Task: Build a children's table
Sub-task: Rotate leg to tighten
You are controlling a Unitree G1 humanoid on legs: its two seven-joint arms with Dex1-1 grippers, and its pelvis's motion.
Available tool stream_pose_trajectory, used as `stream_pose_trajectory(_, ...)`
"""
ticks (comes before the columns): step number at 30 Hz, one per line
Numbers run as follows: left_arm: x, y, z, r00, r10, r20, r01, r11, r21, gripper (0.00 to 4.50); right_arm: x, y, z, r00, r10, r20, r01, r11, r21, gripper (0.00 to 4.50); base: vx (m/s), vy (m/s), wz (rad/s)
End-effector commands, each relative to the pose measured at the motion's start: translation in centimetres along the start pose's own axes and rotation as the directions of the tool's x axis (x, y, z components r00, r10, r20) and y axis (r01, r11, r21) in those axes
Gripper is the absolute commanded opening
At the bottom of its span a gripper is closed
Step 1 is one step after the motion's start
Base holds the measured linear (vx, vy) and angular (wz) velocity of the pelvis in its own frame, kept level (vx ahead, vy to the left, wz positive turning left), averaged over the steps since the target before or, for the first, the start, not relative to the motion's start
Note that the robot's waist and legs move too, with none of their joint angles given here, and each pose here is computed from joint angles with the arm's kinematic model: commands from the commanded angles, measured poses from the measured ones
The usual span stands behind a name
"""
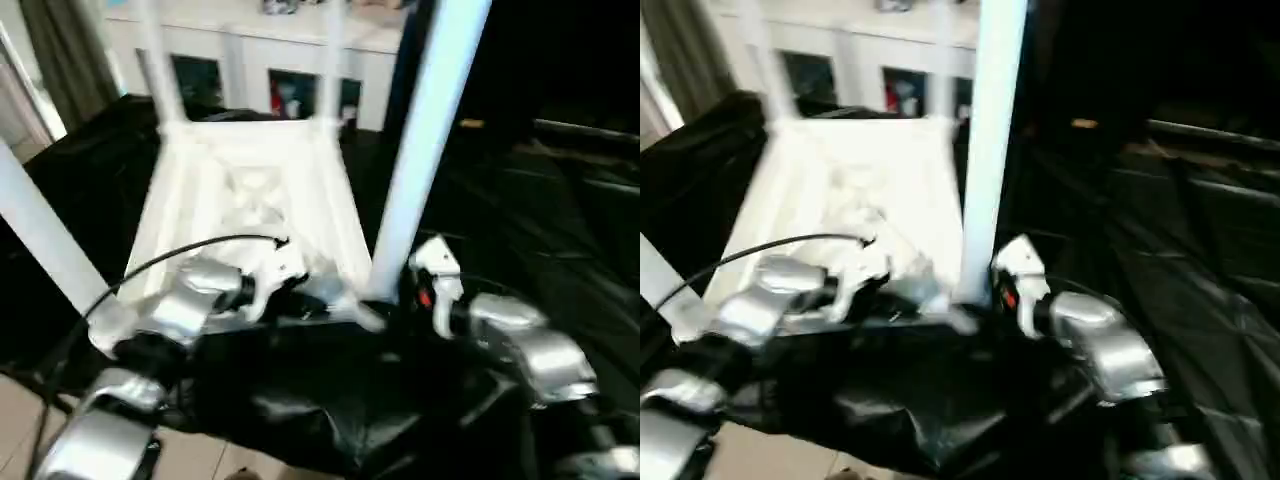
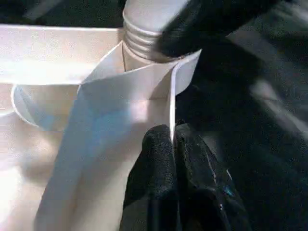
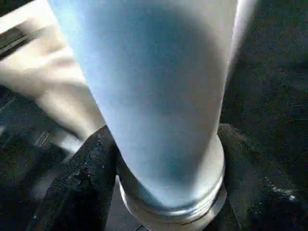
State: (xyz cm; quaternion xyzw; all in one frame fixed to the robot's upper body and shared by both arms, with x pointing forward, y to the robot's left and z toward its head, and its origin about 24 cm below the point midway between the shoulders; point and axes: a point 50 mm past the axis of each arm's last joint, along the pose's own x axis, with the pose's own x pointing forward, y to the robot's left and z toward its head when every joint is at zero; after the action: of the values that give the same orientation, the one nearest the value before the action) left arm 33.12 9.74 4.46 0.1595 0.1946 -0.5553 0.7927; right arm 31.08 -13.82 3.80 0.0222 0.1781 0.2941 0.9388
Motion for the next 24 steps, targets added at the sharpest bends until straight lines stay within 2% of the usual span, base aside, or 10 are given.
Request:
stream_pose_trajectory(1, 0.7, 0.3, -0.2, 0.995, 0.101, -0.025, -0.101, 0.994, -0.032, 0.00, 0.2, -1.1, -1.2, 0.983, -0.178, -0.050, 0.180, 0.983, 0.044, 2.75, 0.000, 0.000, 0.00)
stream_pose_trajectory(3, 2.5, 0.1, 0.9, 0.985, 0.175, 0.003, -0.175, 0.983, -0.057, 0.00, 1.9, 0.1, -1.6, 0.954, -0.294, -0.054, 0.299, 0.945, 0.136, 2.74, 0.000, 0.000, 0.00)
stream_pose_trajectory(5, 2.9, 0.0, 1.2, 0.984, 0.180, 0.011, -0.179, 0.982, -0.056, 0.00, 2.4, 0.8, -1.5, 0.958, -0.283, -0.051, 0.288, 0.948, 0.138, 2.74, 0.000, 0.000, 0.00)
stream_pose_trajectory(9, 4.0, -0.9, 1.9, 0.992, 0.119, 0.033, -0.117, 0.992, -0.040, 0.00, 3.8, 3.2, -0.5, 0.982, -0.187, -0.001, 0.186, 0.980, 0.071, 2.74, 0.000, 0.000, 0.00)
stream_pose_trajectory(11, 3.9, -1.1, 1.8, 0.996, 0.086, 0.036, -0.085, 0.996, -0.026, 0.00, 3.6, 3.2, 0.0, 0.986, -0.162, 0.032, 0.160, 0.985, 0.070, 2.74, 0.000, 0.000, 0.00)
stream_pose_trajectory(12, 3.7, -1.1, 1.6, 0.998, 0.062, 0.034, -0.061, 0.998, -0.019, 0.00, 3.5, 3.1, 0.3, 0.989, -0.142, 0.046, 0.139, 0.988, 0.072, 3.44, 0.000, 0.000, 0.00)
stream_pose_trajectory(16, 2.5, -1.1, 0.7, 1.000, -0.013, 0.011, 0.013, 1.000, -0.004, 0.00, 2.5, 2.8, 0.8, 0.999, -0.007, 0.039, 0.008, 1.000, -0.016, 3.50, 0.000, 0.000, 0.00)
stream_pose_trajectory(17, 2.5, -1.1, 0.7, 1.000, -0.013, 0.011, 0.013, 1.000, -0.004, 0.00, 2.5, 2.8, 0.8, 0.999, -0.007, 0.039, 0.008, 1.000, -0.016, 3.73, 0.000, 0.000, 0.00)
stream_pose_trajectory(20, 0.9, -1.0, -0.2, 0.995, -0.099, -0.004, 0.099, 0.995, 0.009, 0.00, 0.5, 2.9, 1.2, 0.974, 0.225, -0.024, -0.226, 0.960, -0.166, 3.73, 0.000, 0.000, 0.00)
stream_pose_trajectory(24, -0.1, -1.1, -0.5, 0.983, -0.186, 0.003, 0.186, 0.982, 0.034, 0.00, -1.3, 2.4, 1.4, 0.938, 0.341, -0.062, -0.346, 0.914, -0.210, 3.73, 0.000, 0.000, 0.00)
